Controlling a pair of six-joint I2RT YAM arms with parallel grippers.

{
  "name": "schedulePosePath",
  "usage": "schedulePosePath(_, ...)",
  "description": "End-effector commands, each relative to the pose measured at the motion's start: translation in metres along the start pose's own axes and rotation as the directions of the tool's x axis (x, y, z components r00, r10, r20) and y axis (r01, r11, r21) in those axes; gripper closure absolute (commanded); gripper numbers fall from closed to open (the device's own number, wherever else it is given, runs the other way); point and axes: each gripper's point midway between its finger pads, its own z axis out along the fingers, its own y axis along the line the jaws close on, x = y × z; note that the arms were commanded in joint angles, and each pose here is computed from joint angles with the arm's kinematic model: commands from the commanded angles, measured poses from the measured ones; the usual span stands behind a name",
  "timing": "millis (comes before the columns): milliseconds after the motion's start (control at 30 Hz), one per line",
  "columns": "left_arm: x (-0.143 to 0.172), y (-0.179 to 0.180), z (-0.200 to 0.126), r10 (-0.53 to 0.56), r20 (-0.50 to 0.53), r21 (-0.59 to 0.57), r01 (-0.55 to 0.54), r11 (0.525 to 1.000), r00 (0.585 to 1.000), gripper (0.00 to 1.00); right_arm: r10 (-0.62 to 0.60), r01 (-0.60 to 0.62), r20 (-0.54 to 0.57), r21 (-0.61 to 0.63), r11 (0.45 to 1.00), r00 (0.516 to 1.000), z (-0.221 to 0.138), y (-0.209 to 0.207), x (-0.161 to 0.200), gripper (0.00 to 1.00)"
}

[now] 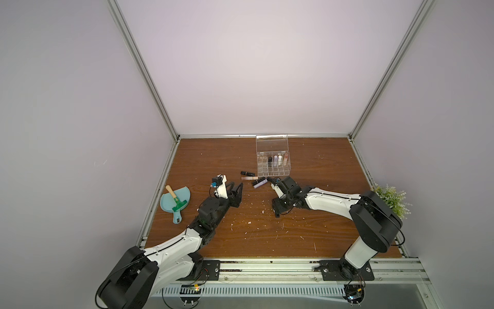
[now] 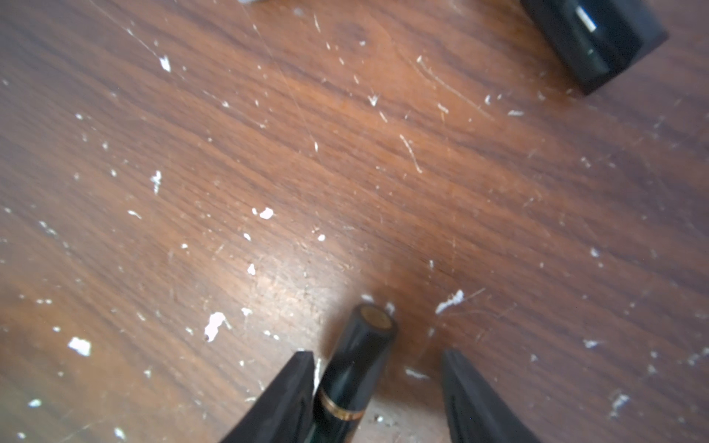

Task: Arrange the lipsticks in the organizer
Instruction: Pick up the lipstick at the center of the board.

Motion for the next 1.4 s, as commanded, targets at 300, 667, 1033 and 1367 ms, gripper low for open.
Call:
schedulePosePath(300, -0.014, -0.006, 0.004, 0.004, 0.019, 0.018, -0.004, 1.000, 1.000, 0.50, -0.058, 0.069, -0.156, 0.065, 0.996, 0.986, 0.005, 0.005, 0.036, 0.55)
schedulePosePath(667, -0.013, -0.008, 0.005, -0.001, 0.015, 0.027, 0.001, 1.000, 1.000, 0.51, -0.063, 0.091, -0.207, 0.126, 0.988, 0.976, -0.012, -0.006, 0.067, 0.54)
schedulePosePath(1033, -0.012, -0.015, 0.007, -0.022, -0.003, 0.064, 0.023, 0.998, 1.000, 0.51, -0.083, 0.109, -0.220, 0.108, 0.988, 0.972, -0.007, 0.001, 0.071, 0.71)
schedulePosePath(1367, -0.014, -0.066, 0.007, -0.105, -0.127, 0.305, 0.140, 0.942, 0.986, 0.35, -0.108, 0.113, -0.092, 0.050, 0.992, 0.990, -0.037, 0.017, 0.039, 0.84)
